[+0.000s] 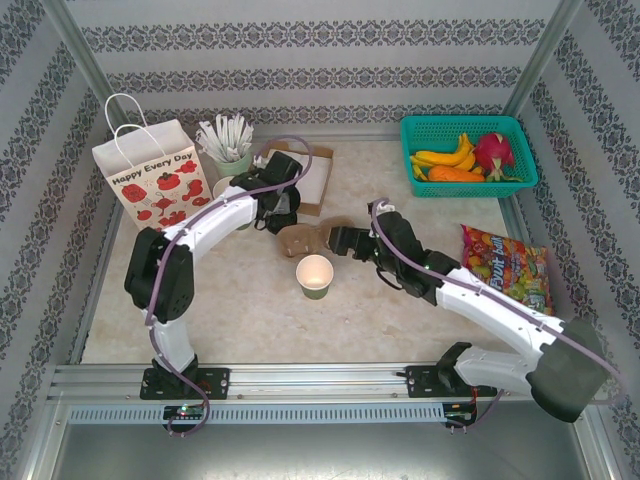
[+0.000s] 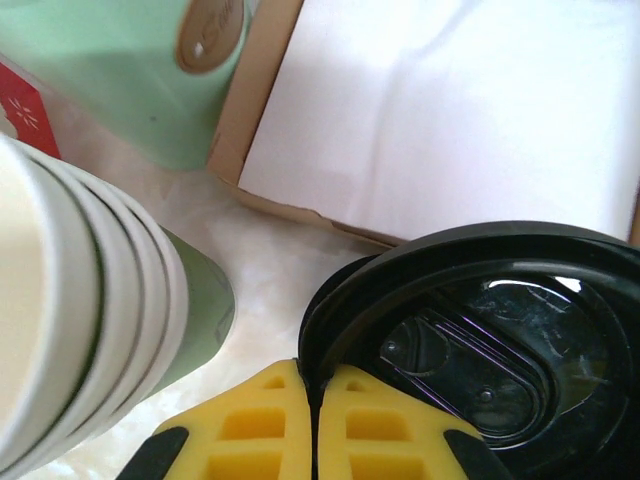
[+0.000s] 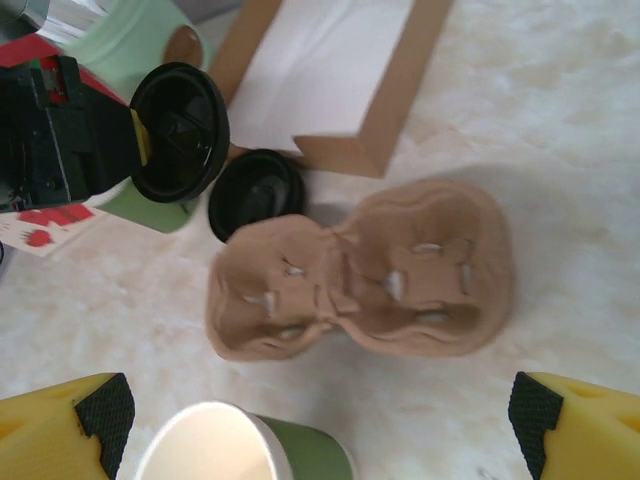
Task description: Pack the takeout coffee
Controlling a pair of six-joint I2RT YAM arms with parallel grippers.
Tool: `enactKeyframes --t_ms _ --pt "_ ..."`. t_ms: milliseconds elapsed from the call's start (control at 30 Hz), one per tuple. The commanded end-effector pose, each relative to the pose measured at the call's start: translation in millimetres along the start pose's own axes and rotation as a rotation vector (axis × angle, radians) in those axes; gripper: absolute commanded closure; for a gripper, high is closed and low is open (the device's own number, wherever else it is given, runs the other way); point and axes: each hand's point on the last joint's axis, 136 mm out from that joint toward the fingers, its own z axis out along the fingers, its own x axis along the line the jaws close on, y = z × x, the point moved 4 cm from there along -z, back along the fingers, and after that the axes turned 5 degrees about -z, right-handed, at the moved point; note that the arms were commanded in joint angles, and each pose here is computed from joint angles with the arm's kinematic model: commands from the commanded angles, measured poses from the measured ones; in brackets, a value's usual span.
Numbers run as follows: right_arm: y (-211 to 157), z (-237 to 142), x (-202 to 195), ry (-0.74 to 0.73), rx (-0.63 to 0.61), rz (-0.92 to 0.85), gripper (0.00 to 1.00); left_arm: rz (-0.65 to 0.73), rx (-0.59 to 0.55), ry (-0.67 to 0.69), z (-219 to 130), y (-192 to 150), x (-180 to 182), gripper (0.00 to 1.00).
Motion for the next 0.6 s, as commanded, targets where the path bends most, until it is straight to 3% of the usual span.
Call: enactKeyframes --t_ms 0,133,367,567 --pt "21 9 24 0.127 -0.055 -0.017 0.02 0.011 -0.026 0.0 -15 9 7 1.0" --pt "32 23 45 0.207 -0.037 -0.072 0.03 -0.015 -0.046 -0.111 -31 15 -1 1.0" --pt "66 42 77 0.37 -0.136 0.032 0.17 -0.102 -0.174 -0.376 -82 29 -9 1.0" --pt "85 52 89 0.429 -0.18 0.056 0.26 -0.099 -0.209 -0.464 -105 31 -9 1.0"
